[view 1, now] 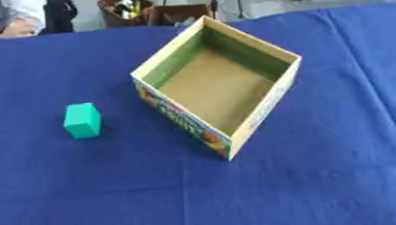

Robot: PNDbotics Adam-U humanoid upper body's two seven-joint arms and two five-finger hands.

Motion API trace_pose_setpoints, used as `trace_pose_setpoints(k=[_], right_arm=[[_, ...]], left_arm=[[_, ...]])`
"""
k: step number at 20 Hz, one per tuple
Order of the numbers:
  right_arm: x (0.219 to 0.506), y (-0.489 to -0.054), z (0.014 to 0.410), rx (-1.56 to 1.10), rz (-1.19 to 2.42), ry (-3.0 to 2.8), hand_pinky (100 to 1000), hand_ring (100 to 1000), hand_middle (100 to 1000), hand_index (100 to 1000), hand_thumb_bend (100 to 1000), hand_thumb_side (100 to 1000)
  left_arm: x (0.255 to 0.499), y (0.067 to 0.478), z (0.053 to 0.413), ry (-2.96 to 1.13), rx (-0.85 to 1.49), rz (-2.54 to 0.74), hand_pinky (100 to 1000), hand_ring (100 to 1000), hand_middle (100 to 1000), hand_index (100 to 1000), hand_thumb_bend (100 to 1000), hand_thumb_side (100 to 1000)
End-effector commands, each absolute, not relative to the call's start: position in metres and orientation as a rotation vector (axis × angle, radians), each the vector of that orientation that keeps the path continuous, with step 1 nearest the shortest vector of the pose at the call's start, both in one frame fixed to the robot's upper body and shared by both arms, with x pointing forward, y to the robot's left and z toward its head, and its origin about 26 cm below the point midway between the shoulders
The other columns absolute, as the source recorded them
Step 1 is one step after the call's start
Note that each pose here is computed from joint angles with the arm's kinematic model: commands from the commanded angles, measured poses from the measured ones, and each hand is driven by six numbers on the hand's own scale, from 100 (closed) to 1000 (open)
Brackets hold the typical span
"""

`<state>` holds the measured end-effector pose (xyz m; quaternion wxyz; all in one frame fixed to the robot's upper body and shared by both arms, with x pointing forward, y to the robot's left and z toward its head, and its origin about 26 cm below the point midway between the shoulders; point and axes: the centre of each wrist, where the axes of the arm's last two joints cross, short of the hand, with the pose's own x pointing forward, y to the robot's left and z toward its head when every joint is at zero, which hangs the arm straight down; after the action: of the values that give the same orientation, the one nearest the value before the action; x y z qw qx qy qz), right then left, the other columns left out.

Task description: Pick up objects on the table and place them in the box.

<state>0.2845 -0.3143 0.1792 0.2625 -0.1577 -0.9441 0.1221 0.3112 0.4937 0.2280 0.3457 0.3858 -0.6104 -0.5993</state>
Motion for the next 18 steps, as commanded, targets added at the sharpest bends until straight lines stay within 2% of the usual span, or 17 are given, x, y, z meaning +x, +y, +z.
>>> trace_pose_setpoints(k=[1, 18], right_arm=[[0.283, -0.315, 0.187, -0.428, 0.365, -2.572, 925, 902, 742, 856, 100, 834], [0.284, -0.311, 0.187, -0.410, 0.381, -2.563, 929, 904, 741, 857, 100, 836]], left_arm=[[0.315, 0.498, 0.250, -1.538, 1.037, -1.613, 746, 819, 894, 1000, 686, 961], [0.350, 0.487, 0.265, -1.565, 1.066, -1.601, 747, 825, 894, 1000, 676, 998]])
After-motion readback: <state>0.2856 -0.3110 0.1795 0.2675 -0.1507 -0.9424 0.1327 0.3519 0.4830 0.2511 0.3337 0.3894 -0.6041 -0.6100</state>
